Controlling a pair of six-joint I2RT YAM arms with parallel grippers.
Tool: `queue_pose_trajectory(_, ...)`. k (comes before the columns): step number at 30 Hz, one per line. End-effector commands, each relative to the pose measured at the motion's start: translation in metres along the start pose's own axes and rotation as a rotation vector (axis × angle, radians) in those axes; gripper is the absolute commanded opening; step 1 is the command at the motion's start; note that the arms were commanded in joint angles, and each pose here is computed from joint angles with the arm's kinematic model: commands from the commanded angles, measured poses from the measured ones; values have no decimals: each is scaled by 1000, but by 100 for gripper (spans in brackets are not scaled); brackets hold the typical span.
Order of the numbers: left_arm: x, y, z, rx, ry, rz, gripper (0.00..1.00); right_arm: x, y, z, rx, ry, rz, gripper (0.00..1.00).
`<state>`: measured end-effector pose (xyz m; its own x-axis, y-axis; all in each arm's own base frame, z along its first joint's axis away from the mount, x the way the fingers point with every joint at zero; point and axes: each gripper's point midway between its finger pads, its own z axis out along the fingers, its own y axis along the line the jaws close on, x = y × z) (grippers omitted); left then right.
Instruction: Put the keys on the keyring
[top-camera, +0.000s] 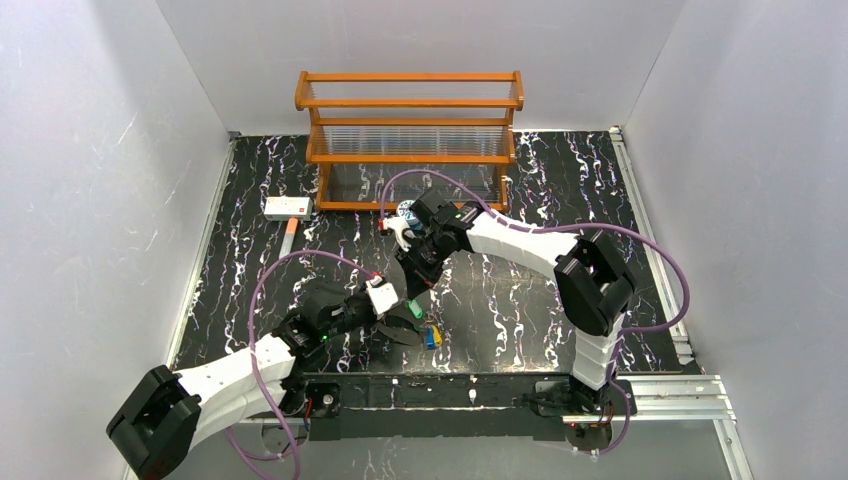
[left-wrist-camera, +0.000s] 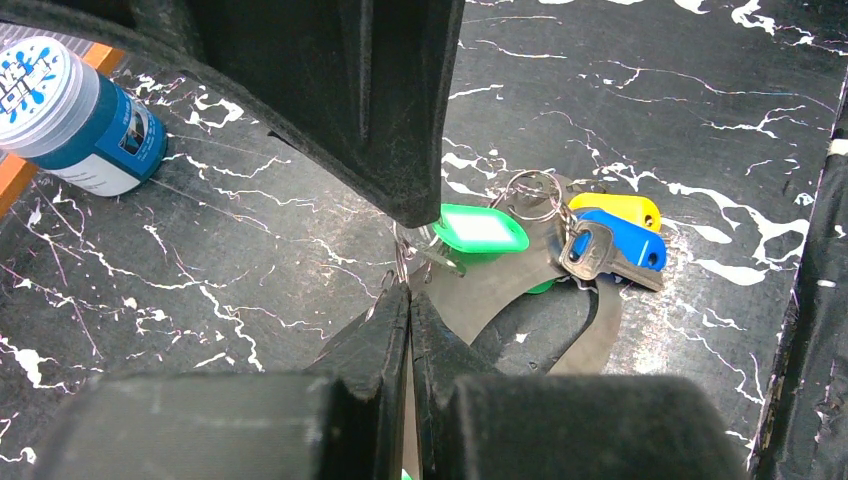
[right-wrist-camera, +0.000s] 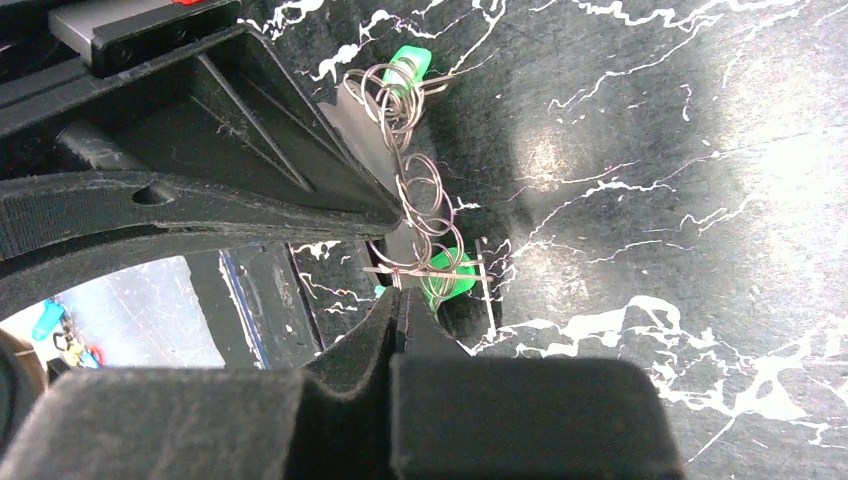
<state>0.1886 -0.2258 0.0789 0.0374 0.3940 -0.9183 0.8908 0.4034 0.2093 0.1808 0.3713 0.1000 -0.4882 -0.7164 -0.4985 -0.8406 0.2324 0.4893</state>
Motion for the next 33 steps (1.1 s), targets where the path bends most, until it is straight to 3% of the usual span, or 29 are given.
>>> queue_pose_trajectory(1, -23, 4, 1, 0, -58, 23, 0, -9, -5, -3, 45, 4, 13, 1)
queue_pose_trajectory(17, -29, 10, -2, -34, -80, 31, 0, 10, -11, 5, 11, 88, 65, 1)
queue_pose_trajectory(31, -29, 10, -3, -35, -84, 30, 0, 7, -12, 4, -18, 35, 38, 1)
queue_pose_trajectory(33, -29, 10, -3, -36, -83, 28, 0, 4, -16, 0, 13, 16, 27, 10)
